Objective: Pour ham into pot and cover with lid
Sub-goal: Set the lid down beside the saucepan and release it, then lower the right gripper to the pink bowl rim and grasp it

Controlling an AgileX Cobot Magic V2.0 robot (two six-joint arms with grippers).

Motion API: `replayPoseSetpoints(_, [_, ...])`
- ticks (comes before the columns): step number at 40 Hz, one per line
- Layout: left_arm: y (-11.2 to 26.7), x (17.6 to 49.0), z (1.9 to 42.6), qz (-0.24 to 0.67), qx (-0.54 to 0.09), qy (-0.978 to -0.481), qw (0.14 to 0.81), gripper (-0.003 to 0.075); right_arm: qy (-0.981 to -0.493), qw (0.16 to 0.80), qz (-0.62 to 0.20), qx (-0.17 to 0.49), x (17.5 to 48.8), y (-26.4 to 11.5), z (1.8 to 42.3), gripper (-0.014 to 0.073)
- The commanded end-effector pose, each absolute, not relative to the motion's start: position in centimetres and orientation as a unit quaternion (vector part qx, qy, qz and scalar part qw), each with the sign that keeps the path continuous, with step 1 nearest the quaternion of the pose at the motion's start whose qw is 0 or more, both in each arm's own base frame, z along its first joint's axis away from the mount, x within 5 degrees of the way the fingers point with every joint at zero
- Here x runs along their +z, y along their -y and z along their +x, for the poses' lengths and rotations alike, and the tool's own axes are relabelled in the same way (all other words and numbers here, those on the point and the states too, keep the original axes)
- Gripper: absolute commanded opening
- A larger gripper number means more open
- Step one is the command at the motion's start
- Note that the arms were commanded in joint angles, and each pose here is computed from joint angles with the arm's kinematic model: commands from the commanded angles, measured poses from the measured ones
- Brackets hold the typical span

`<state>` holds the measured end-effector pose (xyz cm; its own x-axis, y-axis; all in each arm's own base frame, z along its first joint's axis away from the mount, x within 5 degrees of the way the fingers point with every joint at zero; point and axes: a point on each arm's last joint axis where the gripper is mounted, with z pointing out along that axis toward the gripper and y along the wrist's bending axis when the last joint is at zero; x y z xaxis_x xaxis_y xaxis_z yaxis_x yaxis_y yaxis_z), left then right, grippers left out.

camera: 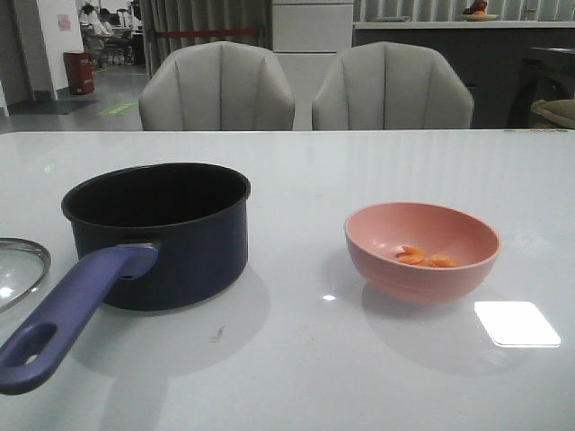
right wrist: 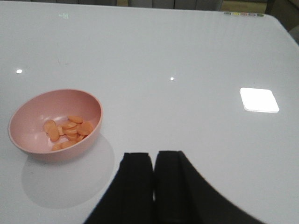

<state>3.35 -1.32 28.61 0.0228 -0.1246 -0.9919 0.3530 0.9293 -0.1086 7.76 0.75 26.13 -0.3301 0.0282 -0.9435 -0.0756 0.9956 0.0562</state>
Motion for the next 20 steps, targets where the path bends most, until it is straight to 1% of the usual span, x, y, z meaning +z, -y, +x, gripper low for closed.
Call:
replayPoseSetpoints(1, [1.3,30.0,3.2,0.081,-0.178,-0.644,0.74,0.0625,-0.788,0.613,-0.002,0.062,27.9,-0.9,8.8,0.0162])
replayPoseSetpoints(2, [1.3,30.0,3.2,0.081,-0.178,-0.644,0.74,0.0625,-0.788,0.612,0.001,0.067,28.0,-1.0,9.0,0.0174])
replayPoseSetpoints(4, [1.3,30.0,3.2,0.081,-0.178,-0.644,0.74,0.0625,-0.79,0.609,0.006,0.073,28.0,-1.1,9.7,0.0226])
replayPoseSetpoints(6, [1.3,30.0,3.2,0.081,-0.178,-0.644,0.74,0.0625,-0.798,0.598,0.008,0.076,28.1,-1.2,10.4,0.031])
replayPoseSetpoints(8, [1.3,30.0,3.2,0.081,-0.178,-0.644,0.74,0.0625,-0.806,0.587,0.012,0.08,28.4,-1.3,11.3,0.0412])
replayPoseSetpoints(11, [1.3,30.0,3.2,0.081,-0.178,-0.644,0.74,0.0625,-0.82,0.564,0.026,0.092,28.6,-1.5,12.8,0.0497])
replayPoseSetpoints(12, [1.3,30.0,3.2,0.081,-0.178,-0.644,0.74,0.0625,-0.825,0.556,0.03,0.096,28.6,-1.6,13.5,0.0513])
replayPoseSetpoints(14, [1.3,30.0,3.2,0.081,-0.178,-0.644,0.74,0.0625,-0.832,0.542,0.043,0.109,29.0,-1.8,14.7,0.0517])
replayPoseSetpoints(20, [1.3,30.1,3.2,0.08,-0.179,-0.642,0.741,0.0625,-0.883,0.448,0.06,0.126,28.8,-2.6,19.2,0.0515])
